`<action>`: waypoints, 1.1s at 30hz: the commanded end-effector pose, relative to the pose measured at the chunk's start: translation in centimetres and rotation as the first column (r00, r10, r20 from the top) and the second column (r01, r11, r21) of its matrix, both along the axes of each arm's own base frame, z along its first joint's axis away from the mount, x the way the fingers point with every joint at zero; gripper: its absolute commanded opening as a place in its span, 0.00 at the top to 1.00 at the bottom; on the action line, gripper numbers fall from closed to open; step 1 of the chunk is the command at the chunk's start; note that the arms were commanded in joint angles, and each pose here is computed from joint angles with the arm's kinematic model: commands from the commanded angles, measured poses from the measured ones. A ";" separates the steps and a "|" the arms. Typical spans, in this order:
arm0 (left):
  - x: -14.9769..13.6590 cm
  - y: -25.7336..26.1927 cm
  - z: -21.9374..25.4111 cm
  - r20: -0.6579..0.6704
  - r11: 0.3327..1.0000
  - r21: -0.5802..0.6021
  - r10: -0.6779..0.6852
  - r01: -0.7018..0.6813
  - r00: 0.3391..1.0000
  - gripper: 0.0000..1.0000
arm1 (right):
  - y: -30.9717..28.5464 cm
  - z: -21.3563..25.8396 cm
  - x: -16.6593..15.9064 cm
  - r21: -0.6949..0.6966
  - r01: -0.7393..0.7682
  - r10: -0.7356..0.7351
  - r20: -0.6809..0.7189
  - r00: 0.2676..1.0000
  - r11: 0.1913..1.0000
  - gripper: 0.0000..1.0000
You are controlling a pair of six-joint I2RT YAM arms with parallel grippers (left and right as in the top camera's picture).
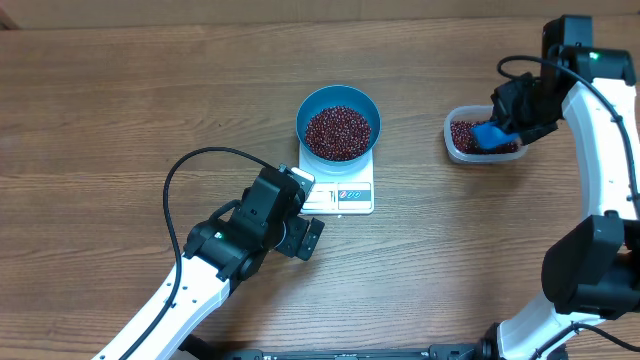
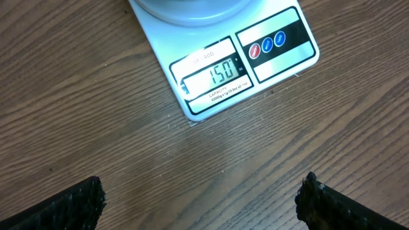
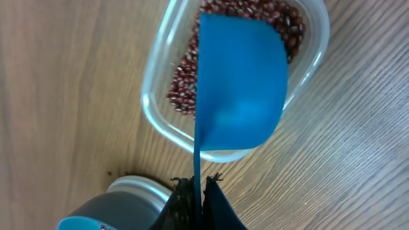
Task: Scoop item into bowl and weigh 150g on scale
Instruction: 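Set the scoop down in the tub and open the right gripper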
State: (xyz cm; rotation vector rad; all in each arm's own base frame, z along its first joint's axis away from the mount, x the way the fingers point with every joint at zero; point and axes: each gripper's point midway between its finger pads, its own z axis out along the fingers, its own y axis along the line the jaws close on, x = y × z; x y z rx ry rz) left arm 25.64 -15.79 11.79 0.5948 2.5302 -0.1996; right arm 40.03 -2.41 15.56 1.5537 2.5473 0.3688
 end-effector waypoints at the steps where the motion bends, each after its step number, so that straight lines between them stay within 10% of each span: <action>1: 0.5 -0.2 0.8 0.017 1.000 -0.012 -0.008 0.008 1.000 0.00 | -0.5 -0.1 -0.2 -0.016 0.011 -0.011 0.008 1.000 1.000 0.93; 19: 0.5 -0.2 0.8 0.017 1.000 -0.012 -0.008 0.008 1.000 0.00 | -0.6 -0.1 -0.1 -0.040 -0.069 0.070 0.021 0.997 0.997 0.52; 25: 0.5 -0.2 0.8 0.017 1.000 -0.012 -0.008 0.008 1.000 0.00 | -1.0 0.0 0.5 -0.104 -0.207 0.213 0.051 0.976 0.973 0.08; 33: 0.5 -0.2 0.8 0.017 1.000 -0.012 -0.008 0.008 1.000 0.01 | -3.1 -0.1 -0.6 -0.128 -0.207 0.210 0.015 0.978 0.970 0.01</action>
